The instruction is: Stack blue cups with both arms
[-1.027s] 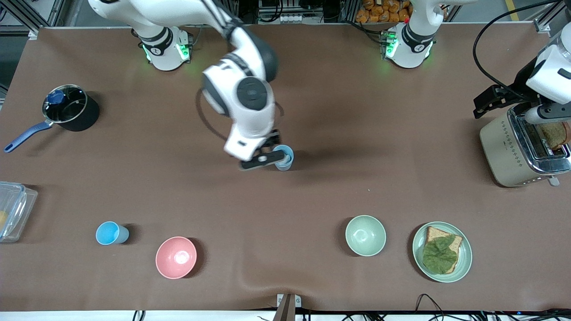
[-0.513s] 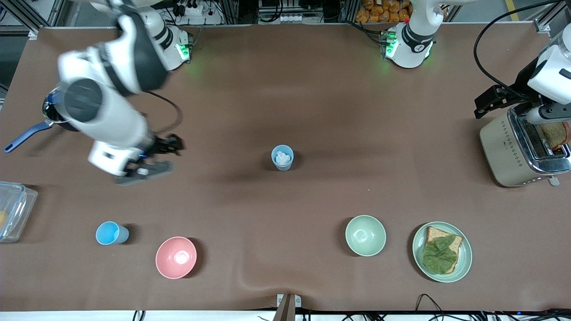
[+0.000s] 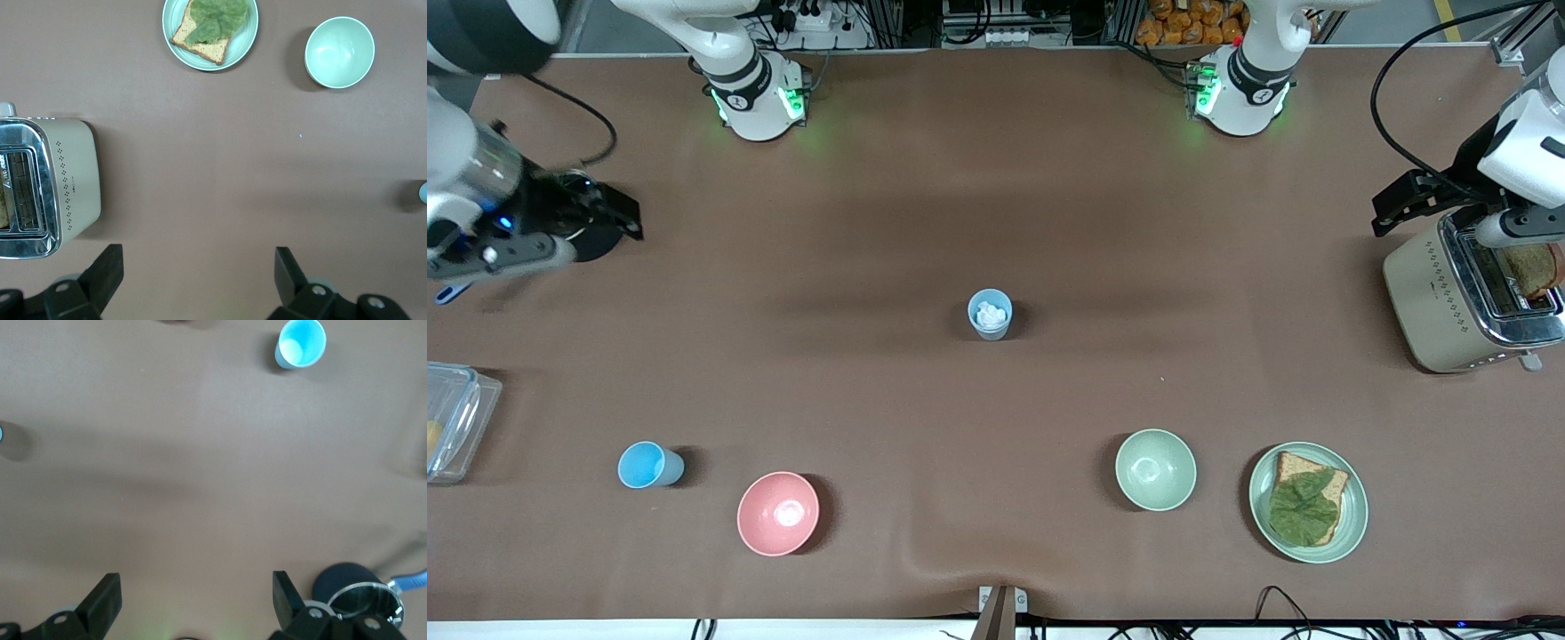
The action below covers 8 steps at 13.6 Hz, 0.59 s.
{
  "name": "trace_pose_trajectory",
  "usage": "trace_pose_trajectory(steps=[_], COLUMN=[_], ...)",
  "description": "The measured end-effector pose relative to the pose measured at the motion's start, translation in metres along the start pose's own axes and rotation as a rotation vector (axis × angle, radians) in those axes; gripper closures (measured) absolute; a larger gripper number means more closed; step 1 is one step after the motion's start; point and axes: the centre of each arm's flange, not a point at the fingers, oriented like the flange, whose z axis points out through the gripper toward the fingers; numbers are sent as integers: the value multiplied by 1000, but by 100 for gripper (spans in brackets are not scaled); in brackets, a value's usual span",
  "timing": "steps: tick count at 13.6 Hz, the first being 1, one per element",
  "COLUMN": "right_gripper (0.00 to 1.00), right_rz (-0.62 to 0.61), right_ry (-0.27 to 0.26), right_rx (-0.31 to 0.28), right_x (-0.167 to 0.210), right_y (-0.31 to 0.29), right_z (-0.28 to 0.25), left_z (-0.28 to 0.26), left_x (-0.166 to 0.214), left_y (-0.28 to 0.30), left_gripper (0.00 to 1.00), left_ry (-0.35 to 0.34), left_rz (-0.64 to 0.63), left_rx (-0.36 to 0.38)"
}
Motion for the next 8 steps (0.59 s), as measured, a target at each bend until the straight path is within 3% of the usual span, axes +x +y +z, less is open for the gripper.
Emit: trace_pose_trajectory(steps=[8], right_gripper=[0], right_rz=[47], right_ry=[7], right_rx=[0], right_x=[-11], right_y=[10], right_z=[-18], left_z=[0], left_x=[0], left_y=[0], left_gripper=[0], left_ry=[0], left_rz=[0], left_rx=[0])
